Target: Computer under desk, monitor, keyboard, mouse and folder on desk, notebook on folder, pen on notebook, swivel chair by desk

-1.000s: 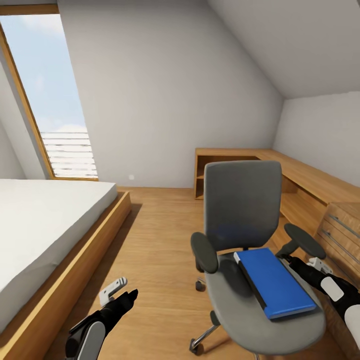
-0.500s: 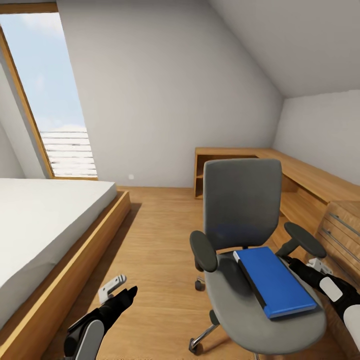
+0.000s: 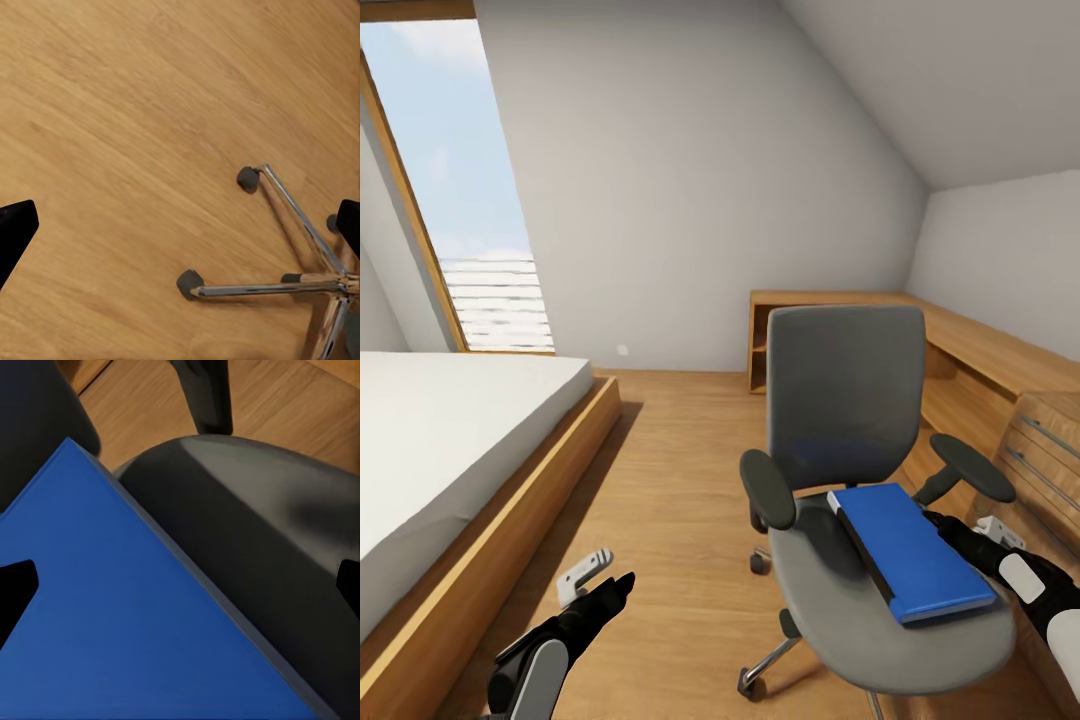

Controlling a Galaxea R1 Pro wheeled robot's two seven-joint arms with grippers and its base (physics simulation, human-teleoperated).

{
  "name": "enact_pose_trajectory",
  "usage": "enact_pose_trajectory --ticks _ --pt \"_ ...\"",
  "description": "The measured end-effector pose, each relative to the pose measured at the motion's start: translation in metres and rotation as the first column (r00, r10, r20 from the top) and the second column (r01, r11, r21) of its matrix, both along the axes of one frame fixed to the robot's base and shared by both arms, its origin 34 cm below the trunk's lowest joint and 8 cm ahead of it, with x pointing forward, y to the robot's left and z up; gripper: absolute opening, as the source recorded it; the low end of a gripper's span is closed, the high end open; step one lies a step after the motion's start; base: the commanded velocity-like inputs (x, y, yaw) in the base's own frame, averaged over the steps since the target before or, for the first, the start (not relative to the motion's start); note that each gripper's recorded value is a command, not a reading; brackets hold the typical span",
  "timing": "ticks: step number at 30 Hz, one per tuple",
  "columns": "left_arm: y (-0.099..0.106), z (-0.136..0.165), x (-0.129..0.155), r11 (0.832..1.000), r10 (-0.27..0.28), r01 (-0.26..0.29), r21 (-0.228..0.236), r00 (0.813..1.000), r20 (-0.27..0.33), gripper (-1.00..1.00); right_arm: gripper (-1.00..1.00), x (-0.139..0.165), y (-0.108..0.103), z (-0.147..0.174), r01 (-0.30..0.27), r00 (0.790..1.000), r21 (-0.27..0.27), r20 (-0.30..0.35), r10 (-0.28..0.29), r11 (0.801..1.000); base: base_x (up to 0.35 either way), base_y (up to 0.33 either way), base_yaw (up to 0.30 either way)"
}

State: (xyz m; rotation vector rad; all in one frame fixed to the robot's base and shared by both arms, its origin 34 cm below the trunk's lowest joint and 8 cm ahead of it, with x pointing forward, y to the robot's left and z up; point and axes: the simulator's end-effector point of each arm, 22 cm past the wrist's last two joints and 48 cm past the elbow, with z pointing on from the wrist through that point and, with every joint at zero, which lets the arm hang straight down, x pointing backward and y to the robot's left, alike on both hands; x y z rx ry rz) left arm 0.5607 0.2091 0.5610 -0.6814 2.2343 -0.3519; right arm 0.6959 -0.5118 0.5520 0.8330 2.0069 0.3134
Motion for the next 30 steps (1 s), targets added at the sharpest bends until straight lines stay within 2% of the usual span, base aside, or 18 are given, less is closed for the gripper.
enact_pose_trajectory --ticks 4,11,30 --pt "0.000 -0.009 -0.002 1.000 0.000 0.000 0.000 1.000 0.000 1.00 1.00 0.000 0.000 -0.006 0.003 1.000 0.009 0.011 -0.003 1.000 0.000 0.000 0.000" --pt "0.000 -0.024 -0.006 1.000 -0.001 0.001 0.000 1.000 -0.001 1.00 1.00 0.004 -0.003 -0.006 -0.003 0.999 -0.009 0.044 0.003 1.000 0.000 0.000 0.000" --pt "-0.002 -0.027 -0.006 1.000 -0.004 0.004 -0.003 1.000 -0.005 1.00 1.00 0.004 -0.003 -0.006 -0.004 0.999 -0.013 0.044 0.004 1.000 0.000 0.000 0.000"
